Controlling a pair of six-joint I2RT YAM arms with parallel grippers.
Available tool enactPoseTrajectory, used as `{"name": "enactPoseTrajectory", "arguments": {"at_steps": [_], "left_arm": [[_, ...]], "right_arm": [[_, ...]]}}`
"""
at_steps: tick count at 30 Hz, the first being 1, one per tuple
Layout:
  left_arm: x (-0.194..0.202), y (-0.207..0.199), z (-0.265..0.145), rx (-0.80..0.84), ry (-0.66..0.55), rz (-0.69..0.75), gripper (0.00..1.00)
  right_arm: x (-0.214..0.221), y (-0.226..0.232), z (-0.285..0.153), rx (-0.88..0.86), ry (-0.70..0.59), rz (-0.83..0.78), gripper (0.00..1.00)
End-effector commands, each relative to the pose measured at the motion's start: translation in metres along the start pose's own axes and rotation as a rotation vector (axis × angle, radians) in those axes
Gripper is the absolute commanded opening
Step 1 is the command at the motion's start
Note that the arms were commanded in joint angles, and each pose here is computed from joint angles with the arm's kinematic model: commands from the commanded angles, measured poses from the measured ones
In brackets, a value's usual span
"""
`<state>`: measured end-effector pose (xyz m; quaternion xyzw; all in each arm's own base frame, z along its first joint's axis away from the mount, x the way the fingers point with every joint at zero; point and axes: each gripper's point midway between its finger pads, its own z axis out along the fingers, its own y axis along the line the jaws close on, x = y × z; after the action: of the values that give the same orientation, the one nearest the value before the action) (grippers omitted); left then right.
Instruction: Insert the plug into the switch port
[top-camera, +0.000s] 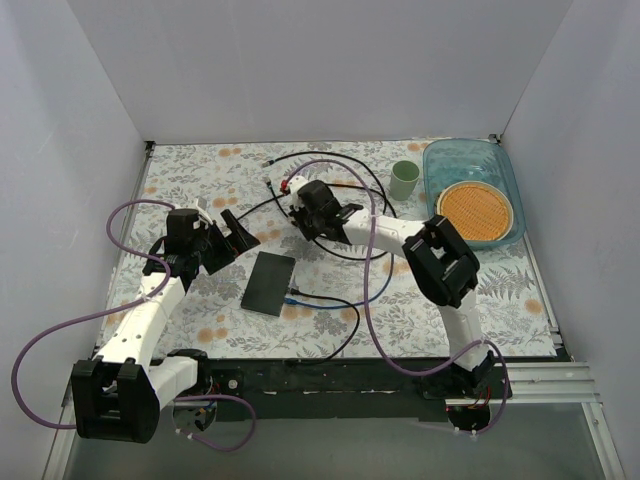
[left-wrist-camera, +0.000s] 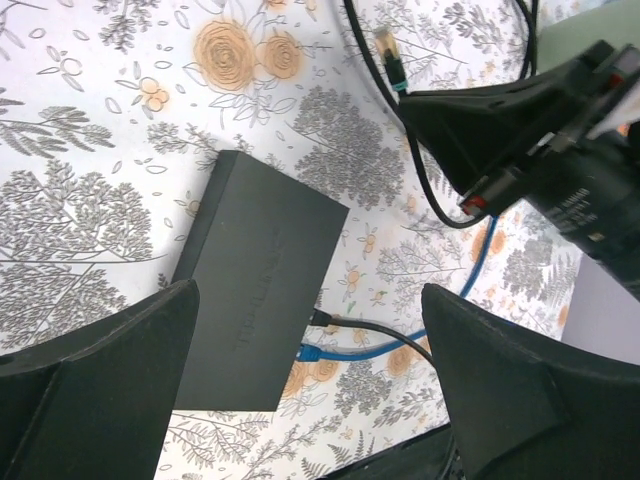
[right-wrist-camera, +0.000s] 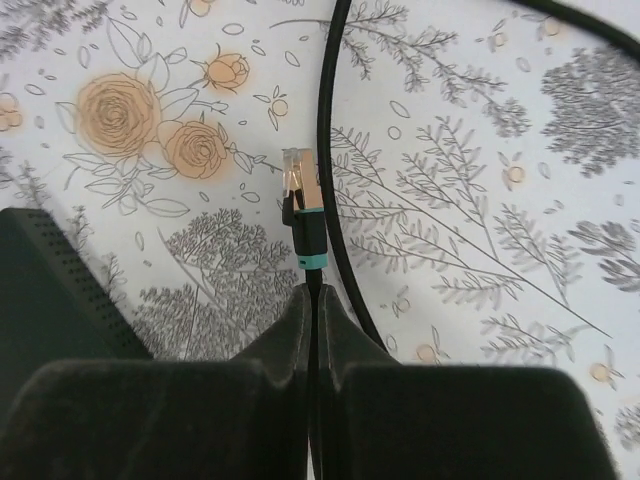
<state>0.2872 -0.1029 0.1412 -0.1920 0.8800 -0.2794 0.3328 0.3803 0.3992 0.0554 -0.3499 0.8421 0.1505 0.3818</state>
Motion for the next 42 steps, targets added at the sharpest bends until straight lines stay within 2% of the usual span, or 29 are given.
{"name": "enactPoseTrajectory", "arguments": {"at_steps": [1,2,3,4,13,18,31,37,41,42], "left_arm": [[-0.005,-0.018,-0.003,0.092,-0.020,0.007,0.93],[-0.001,-0.019,-0.002,0.109,-0.004,0.003,0.93],[-0.003,-0.023,-0.002,0.131,-0.014,0.002,0.93],[-0.002,-0.024,-0.002,0.143,-0.011,0.002,0.93],[0.008,-0.050,0.000,0.323,0.029,0.016,0.87],[0.016,-0.063,0.003,0.381,0.051,0.028,0.81],[0.038,-0.070,0.029,0.337,0.099,0.045,0.74],[0.037,-0.079,0.034,0.371,0.099,0.058,0.57],[0.040,-0.083,0.035,0.389,0.114,0.069,0.33],[0.041,-0.083,0.035,0.389,0.116,0.070,0.21]], "right_arm": [[-0.045,0.011,-0.055,-0.063,-0.119,-0.014,0.01],[-0.028,0.015,-0.058,-0.091,-0.092,-0.016,0.01],[-0.043,0.023,-0.073,-0.135,-0.154,-0.013,0.01],[-0.038,0.036,-0.080,-0.206,-0.153,-0.014,0.01],[-0.021,0.080,-0.127,-0.463,-0.138,0.026,0.01],[-0.019,0.085,-0.133,-0.480,-0.138,0.024,0.01],[-0.026,0.095,-0.146,-0.527,-0.160,0.022,0.01],[-0.024,0.095,-0.150,-0.533,-0.160,0.018,0.01],[-0.025,0.097,-0.152,-0.538,-0.164,0.025,0.01],[-0.026,0.097,-0.152,-0.538,-0.165,0.024,0.01]]}}
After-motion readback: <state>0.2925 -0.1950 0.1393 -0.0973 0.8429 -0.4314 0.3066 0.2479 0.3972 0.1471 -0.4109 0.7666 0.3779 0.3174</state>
